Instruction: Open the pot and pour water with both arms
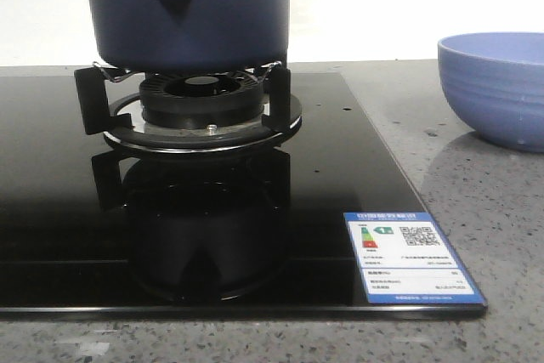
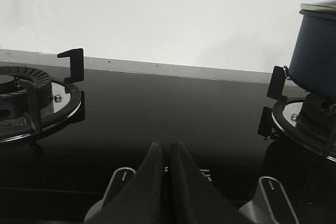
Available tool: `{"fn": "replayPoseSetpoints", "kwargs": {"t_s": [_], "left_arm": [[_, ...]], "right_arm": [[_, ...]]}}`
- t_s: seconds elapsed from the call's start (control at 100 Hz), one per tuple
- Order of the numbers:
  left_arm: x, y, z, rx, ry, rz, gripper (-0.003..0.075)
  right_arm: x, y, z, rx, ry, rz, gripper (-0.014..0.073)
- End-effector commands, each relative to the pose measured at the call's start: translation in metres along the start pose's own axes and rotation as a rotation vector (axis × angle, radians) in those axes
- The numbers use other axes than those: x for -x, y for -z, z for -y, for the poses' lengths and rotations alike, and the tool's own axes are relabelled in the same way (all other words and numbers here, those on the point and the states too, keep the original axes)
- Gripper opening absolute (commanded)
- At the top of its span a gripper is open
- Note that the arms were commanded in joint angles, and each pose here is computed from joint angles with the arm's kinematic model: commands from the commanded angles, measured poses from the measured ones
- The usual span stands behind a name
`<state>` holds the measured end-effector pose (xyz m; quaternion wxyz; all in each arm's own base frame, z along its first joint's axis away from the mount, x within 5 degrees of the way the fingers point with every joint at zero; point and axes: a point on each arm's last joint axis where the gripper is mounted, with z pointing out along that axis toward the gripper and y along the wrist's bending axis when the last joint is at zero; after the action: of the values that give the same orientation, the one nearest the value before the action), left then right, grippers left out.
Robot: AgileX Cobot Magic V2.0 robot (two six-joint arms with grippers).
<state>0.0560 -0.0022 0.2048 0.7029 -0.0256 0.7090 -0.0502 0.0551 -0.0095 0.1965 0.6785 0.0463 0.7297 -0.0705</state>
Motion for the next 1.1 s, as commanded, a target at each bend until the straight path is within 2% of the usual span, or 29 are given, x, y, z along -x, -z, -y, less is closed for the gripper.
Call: {"fn": "replayPoseSetpoints", "kwargs": {"t_s": [0.0, 1.09], "left_arm": [[-0.0036, 0.0008, -0.0002, -0.013, 0.012, 0.062, -0.002], [-0.0036, 0.0008, -0.0002, -0.013, 0.014, 0.062, -0.002]], "right_arm": [[-0.0006, 0.0002, -0.0003, 0.0, 0.01, 0.07, -0.0062], [0.0016, 0.0003, -0.0003, 0.001, 0.008, 0.094, -0.0062]]}}
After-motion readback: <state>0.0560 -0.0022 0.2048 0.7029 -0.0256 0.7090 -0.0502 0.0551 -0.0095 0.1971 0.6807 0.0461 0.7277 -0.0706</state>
